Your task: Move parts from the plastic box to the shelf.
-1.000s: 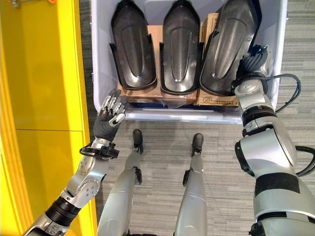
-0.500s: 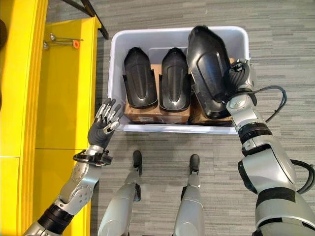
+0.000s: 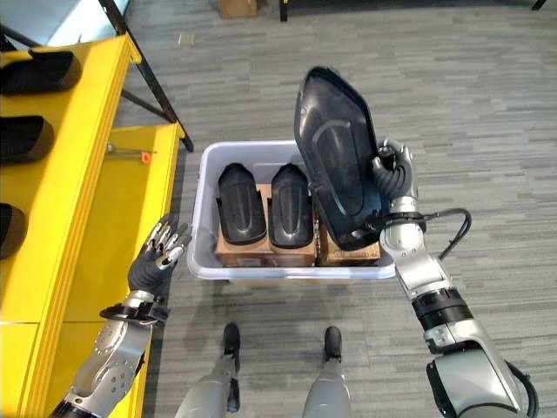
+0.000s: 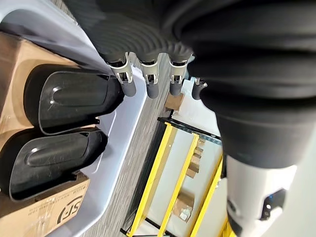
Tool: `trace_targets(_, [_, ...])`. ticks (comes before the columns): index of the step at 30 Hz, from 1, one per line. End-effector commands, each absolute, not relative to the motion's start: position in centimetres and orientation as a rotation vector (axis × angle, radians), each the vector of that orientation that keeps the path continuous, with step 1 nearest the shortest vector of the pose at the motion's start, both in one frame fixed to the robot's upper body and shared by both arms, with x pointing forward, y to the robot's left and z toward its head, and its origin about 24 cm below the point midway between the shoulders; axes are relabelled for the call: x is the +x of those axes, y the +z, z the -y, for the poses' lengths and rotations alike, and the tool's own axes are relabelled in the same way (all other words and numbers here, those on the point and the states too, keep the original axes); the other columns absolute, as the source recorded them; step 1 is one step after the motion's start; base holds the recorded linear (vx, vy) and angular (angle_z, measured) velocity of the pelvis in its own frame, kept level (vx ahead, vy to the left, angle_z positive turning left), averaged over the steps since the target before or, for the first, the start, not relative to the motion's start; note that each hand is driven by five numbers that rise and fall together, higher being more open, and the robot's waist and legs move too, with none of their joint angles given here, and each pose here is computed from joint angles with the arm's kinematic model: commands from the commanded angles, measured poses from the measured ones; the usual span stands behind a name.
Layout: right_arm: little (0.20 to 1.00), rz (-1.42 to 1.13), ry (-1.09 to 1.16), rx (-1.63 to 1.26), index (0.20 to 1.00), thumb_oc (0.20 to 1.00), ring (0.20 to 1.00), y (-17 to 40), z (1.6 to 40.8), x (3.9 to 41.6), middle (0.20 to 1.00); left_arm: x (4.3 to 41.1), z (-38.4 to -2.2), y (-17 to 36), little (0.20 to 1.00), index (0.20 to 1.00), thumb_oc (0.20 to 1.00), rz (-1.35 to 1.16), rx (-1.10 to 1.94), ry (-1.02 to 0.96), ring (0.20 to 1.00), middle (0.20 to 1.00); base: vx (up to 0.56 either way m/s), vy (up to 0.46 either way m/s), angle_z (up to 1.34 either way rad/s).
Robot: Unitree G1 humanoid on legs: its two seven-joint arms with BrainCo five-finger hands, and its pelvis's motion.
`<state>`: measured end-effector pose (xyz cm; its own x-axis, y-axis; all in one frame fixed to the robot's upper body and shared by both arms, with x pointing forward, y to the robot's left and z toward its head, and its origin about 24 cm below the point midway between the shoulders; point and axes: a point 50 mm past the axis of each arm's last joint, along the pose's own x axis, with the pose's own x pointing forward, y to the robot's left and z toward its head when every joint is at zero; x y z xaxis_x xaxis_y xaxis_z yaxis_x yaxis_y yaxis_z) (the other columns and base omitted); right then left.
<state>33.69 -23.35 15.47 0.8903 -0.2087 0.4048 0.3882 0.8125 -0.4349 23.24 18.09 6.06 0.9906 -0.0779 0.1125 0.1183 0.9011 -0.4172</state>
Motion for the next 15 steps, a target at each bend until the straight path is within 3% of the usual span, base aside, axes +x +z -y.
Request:
trace_targets(1, [0.2,0.549,-0.278,-0.434,0.2,0.2,0.2,18.5,22.3,33.1,0.2,23.3,-18.0,6.8,1.0,1.0,1.0,0.145,-0.424,-0.142,1.0,1.0,0.08,-0.052,-0.05])
trace_targets(8, [0.2,0.487,-0.136,-0.114,0.2,0.2,0.2,14.9,20.3,30.5,0.2,22.3,-18.9,4.7,1.0,1.0,1.0,0.072,-0.428,-0.071,1.0,1.0,0.05,-0.066,-0.1])
trace_targets(15, [0.2,0.504,0.003,-0.096,0.2,0.2,0.2,15.4,16.2,31.3,0.2,21.6,-19.6,3.9,1.0,1.0,1.0,0.064,-0.466,0.015,1.0,1.0,-0.02,-0.188,0.19])
